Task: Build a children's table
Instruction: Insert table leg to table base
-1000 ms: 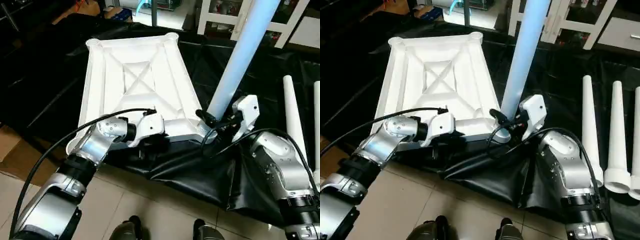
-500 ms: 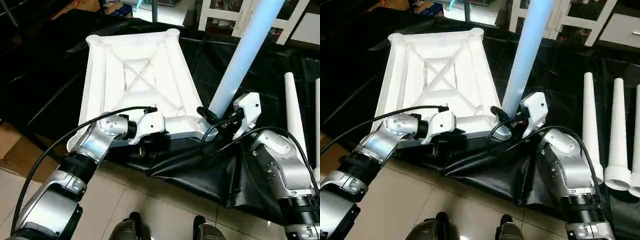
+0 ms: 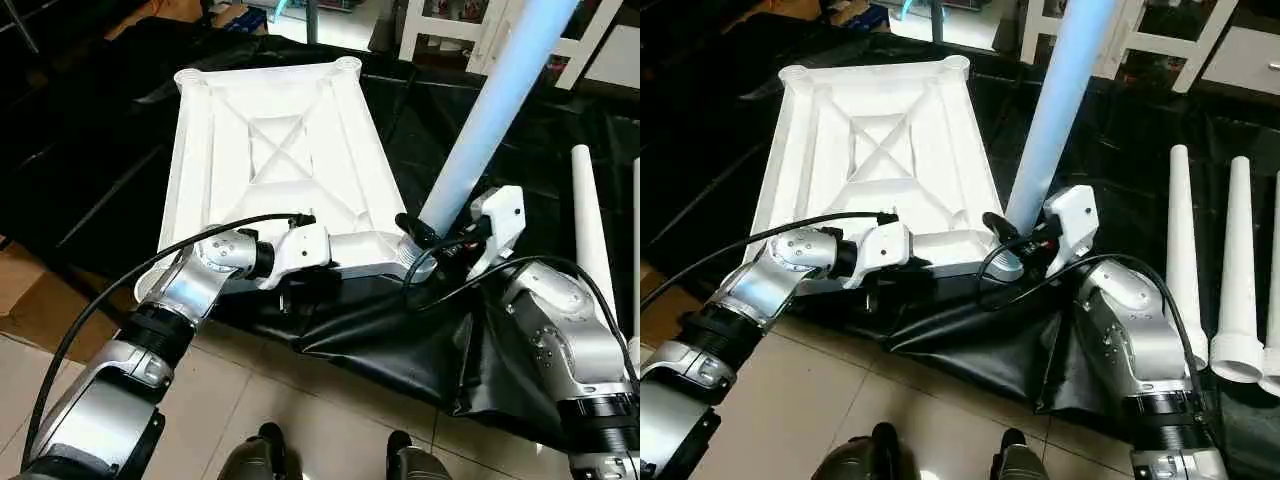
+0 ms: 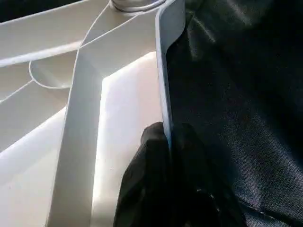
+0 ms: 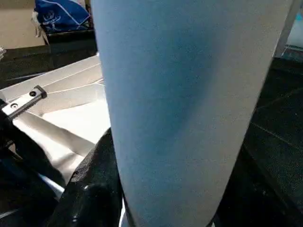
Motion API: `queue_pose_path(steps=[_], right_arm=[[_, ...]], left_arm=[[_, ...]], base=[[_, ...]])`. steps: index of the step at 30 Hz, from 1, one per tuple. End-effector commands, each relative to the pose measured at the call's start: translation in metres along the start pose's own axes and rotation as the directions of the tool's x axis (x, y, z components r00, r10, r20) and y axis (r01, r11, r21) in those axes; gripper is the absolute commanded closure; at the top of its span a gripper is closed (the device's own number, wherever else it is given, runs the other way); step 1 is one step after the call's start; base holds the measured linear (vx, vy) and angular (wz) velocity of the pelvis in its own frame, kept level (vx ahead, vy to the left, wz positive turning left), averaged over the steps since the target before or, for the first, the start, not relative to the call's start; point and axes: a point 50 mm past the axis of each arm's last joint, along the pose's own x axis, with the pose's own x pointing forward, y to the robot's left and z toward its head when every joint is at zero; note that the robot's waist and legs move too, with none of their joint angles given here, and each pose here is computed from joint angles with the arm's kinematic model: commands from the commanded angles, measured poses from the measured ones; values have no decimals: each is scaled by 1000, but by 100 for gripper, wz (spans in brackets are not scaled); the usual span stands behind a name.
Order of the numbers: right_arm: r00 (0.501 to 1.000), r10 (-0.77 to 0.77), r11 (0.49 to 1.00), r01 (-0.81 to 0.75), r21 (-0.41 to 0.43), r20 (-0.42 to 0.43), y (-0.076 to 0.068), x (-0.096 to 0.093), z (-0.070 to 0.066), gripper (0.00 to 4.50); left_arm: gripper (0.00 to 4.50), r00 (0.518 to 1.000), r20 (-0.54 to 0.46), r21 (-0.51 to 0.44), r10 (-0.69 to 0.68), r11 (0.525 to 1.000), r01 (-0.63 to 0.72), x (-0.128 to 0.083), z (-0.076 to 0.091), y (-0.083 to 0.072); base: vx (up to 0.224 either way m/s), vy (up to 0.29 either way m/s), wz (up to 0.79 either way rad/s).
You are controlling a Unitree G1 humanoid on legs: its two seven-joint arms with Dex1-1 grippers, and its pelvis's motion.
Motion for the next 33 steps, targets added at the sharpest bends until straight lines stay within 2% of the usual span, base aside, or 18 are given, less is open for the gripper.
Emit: queue_pose_path(steps=[1, 12, 15, 16, 19, 22, 25, 33], right_arm=[[989, -21, 997, 32, 76, -149, 2, -10, -34, 185], [994, -38, 998, 43, 46, -106, 0, -11, -20, 185], [995, -18, 998, 25, 63, -97, 1, -12, -16, 185], [995, -11, 997, 17, 70, -96, 2, -12, -15, 154], [994, 7, 998, 0, 70, -105, 3, -13, -15, 146], [994, 0, 999, 4, 46, -106, 3, -13, -12, 109], [994, -12, 1000, 15, 22, -110, 2, -12, -11, 105], [995, -20, 999, 23, 30, -96, 0, -11, -7, 105]], left_arm=[[450, 996, -75, -34, -40, 999, 37, 2, -18, -12], [450, 996, -76, -41, -53, 998, 50, 2, -18, -12], [450, 996, -75, -43, -55, 998, 52, 2, -18, -12], [450, 996, -75, -43, -55, 998, 52, 2, -18, -12], [450, 996, -75, -44, -57, 998, 54, 2, -18, -11], [450, 996, -74, -45, -58, 997, 55, 2, -18, -12], [450, 995, -74, -46, -61, 997, 58, 3, -18, -12], [450, 995, -74, -49, -66, 997, 62, 3, -18, -13]], base=[[0, 0, 0], [0, 0, 0], [0, 0, 0], [0, 0, 0], [0, 0, 0], [0, 0, 0], [0, 0, 0], [0, 0, 0]])
